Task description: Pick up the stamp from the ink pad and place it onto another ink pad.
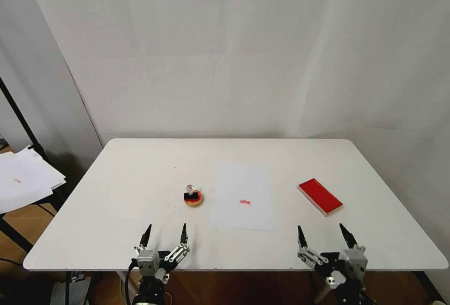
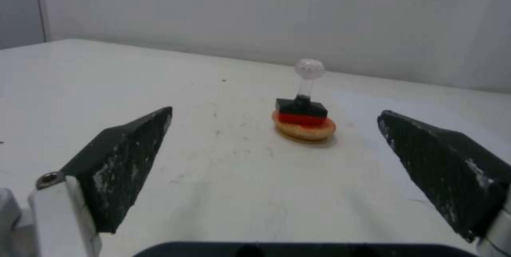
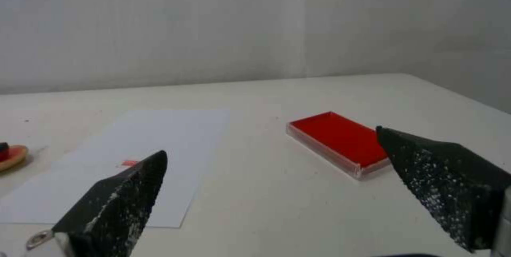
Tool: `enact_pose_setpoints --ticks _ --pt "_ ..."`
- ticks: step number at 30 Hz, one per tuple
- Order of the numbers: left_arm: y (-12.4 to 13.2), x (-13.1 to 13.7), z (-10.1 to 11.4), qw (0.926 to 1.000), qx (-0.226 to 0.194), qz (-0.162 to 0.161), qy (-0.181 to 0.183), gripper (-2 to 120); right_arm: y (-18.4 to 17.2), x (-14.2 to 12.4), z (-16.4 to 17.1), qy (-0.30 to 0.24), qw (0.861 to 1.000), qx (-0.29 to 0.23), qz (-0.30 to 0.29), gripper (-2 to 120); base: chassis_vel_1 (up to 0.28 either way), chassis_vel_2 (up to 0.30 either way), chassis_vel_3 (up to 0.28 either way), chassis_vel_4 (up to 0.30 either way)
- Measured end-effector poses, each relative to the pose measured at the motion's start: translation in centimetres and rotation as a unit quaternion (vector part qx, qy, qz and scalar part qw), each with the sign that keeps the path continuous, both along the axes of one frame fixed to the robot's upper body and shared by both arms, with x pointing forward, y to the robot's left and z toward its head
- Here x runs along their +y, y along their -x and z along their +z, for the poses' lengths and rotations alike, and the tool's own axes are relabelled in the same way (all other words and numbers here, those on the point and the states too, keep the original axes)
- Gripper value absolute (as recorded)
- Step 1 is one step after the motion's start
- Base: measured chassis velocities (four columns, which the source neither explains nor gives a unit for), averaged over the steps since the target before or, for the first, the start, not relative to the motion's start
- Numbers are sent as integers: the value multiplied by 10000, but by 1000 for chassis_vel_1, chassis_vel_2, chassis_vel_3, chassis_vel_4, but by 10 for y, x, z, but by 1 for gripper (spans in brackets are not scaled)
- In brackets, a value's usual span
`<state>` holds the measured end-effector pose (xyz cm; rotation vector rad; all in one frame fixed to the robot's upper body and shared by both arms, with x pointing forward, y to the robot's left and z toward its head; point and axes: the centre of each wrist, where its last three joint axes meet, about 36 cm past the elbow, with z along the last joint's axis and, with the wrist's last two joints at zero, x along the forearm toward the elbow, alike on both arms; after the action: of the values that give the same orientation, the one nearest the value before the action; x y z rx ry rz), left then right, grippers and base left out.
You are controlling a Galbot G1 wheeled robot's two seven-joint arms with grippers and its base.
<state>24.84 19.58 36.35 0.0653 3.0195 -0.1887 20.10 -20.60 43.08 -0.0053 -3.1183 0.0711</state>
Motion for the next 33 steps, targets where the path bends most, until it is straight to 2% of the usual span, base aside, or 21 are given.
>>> enact_pose_setpoints --ticks 12,33 --pt "0 0 0 10000 0 0 0 102 5 10 -3 -160 9999 -32 -29 100 0 0 0 0" --pt "0 0 0 10000 0 0 -1 102 2 9 -7 -203 9997 94 15 100 0 0 0 0"
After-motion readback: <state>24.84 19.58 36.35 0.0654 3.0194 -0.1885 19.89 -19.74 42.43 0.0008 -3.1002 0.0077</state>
